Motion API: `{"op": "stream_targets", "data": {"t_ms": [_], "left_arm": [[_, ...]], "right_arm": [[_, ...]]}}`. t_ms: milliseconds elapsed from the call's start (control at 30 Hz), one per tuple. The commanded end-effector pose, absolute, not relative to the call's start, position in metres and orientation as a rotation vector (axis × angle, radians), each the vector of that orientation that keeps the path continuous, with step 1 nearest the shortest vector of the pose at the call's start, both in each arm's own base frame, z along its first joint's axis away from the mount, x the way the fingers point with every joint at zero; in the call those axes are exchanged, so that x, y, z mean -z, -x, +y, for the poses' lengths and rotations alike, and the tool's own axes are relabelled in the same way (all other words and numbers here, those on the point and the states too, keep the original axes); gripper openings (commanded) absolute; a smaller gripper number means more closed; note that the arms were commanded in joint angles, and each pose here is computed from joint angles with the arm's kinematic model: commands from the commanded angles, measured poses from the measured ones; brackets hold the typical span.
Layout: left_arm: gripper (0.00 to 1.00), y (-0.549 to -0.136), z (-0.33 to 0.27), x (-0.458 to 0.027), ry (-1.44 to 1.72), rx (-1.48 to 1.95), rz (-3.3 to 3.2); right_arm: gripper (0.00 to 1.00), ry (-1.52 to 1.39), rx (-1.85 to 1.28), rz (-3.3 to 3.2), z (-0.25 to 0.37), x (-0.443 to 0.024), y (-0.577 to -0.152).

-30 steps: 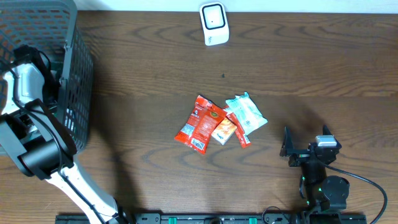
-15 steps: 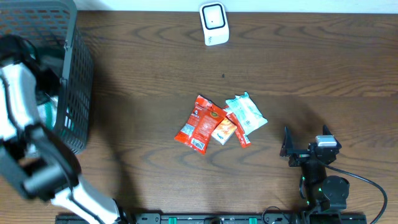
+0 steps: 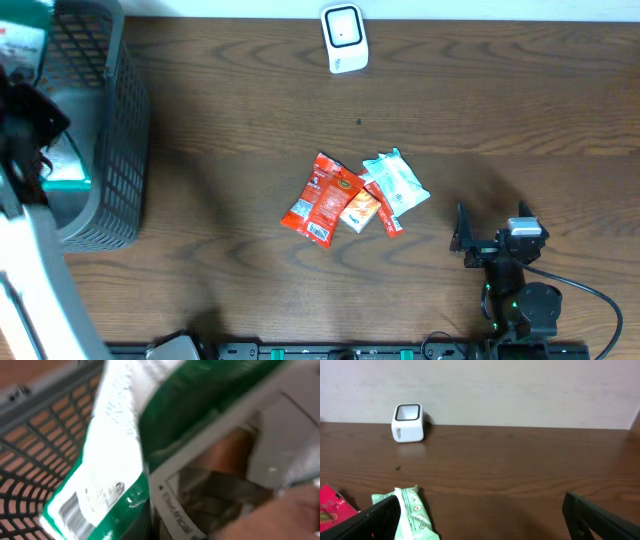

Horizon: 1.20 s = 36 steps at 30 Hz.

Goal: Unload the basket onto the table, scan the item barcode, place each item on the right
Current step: 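Grasp the green-and-white packet in the basket with the left gripper, then lift the green 3M gloves pack out and carry it left of the items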

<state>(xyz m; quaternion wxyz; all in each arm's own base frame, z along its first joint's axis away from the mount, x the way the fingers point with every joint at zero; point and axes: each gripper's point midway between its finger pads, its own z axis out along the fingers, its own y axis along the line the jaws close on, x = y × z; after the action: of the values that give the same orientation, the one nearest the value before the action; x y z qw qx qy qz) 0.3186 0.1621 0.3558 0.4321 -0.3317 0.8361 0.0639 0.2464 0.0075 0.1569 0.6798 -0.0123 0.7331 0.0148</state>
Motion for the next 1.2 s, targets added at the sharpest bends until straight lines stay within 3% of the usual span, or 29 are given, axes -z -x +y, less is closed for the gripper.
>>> {"op": "stream_targets", "data": {"t_ms": [0,200,300,533,1167], "left_arm": [[0.07,-0.290,0.123,-0.410,0.724,-0.102,1.938],[0.07,-0.232,0.072,-0.467,0.559,-0.020,1.763],[0.07,-0.209,0.058,-0.467,0.560,0.034,1.756],[0.07,-0.196,0.030,-0.392,0.595,0.151,2.060],[0.07,-0.259,-0.055,-0.141,0.608,0.358,2.537]], "right_arm": [[0.99,0.030,-0.020,1.649,0.005,-0.156,-0.246],[0.99,0.030,-0.020,1.649,0.005,-0.156,-0.246],[0.99,0.030,-0.020,1.649,0.005,-0.156,-0.246],[0.99,0.030,-0.020,1.649,0.005,-0.156,-0.246],[0.99,0.030,-0.020,1.649,0.005,-0.156,-0.246]]}}
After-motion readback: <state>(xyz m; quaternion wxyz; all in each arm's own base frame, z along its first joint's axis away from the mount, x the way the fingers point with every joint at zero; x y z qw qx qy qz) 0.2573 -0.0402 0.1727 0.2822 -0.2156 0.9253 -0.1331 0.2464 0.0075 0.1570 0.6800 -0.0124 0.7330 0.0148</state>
